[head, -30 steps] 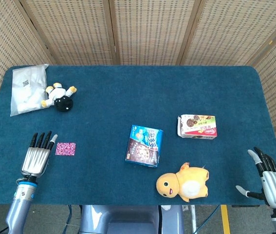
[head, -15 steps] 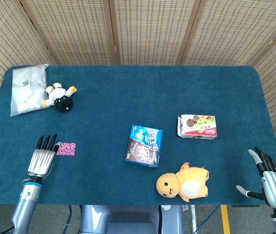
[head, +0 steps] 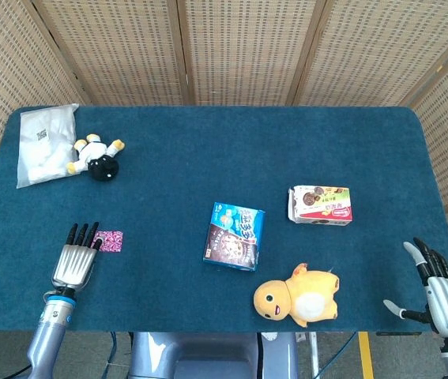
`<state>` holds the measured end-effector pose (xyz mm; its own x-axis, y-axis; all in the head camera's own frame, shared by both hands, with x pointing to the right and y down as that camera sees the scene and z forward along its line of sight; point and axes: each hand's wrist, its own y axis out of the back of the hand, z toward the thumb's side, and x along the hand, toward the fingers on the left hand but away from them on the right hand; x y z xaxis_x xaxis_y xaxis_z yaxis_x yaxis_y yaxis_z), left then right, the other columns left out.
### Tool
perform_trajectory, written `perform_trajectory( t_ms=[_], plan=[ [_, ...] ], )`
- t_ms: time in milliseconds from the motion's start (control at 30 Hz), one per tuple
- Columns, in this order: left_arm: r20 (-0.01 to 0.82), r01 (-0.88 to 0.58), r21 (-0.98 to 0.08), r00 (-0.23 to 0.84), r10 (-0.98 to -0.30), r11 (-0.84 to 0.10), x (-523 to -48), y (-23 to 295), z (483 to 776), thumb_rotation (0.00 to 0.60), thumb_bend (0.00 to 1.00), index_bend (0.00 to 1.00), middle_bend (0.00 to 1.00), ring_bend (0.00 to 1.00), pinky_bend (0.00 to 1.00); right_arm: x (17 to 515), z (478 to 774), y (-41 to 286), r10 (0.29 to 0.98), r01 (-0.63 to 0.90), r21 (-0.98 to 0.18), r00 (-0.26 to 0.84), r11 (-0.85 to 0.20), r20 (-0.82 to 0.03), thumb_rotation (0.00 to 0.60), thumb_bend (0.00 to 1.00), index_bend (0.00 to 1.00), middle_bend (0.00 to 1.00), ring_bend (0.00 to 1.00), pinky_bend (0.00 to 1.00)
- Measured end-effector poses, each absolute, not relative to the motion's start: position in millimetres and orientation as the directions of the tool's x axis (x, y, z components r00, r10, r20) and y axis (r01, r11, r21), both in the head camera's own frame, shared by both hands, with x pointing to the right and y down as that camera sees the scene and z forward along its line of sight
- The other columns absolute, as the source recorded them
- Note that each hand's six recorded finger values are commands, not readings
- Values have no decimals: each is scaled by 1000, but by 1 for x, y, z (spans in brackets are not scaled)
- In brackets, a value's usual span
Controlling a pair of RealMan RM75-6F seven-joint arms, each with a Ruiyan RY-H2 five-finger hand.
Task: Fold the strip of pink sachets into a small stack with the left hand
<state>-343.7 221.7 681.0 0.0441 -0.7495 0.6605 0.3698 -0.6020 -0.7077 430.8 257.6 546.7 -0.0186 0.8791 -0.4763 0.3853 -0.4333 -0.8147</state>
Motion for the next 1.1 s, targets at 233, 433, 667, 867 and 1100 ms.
perform_trajectory(
  t_ms=[233, 433, 667, 867, 1100],
  plan=[
    [673, 396, -687, 29, -739, -609, -344, 224, 689, 600, 964, 199, 0, 0, 0, 431, 547, 258, 877, 385, -812, -17, -438, -481, 600, 107, 43, 0, 0, 0],
    [686, 408, -668, 15, -727, -622, -345, 225, 695, 600, 962, 199, 0, 0, 0, 432, 546, 258, 877, 388, -812, -21, -436, -480, 600, 106, 43, 0, 0, 0],
    [692, 415, -661, 13, -722, -626, -342, 227, 700, 600, 961, 184, 0, 0, 0, 432, 546, 258, 876, 387, -812, -19, -437, -481, 600, 106, 43, 0, 0, 0],
    [692, 412, -660, 7, -722, -628, -340, 226, 704, 600, 961, 161, 0, 0, 0, 432, 547, 257, 876, 389, -811, -20, -437, -482, 600, 106, 43, 0, 0, 0],
    [697, 413, -653, -2, -717, -635, -340, 227, 710, 600, 960, 156, 0, 0, 0, 431, 547, 257, 875, 390, -810, -21, -438, -483, 600, 105, 43, 0, 0, 0]
  ],
)
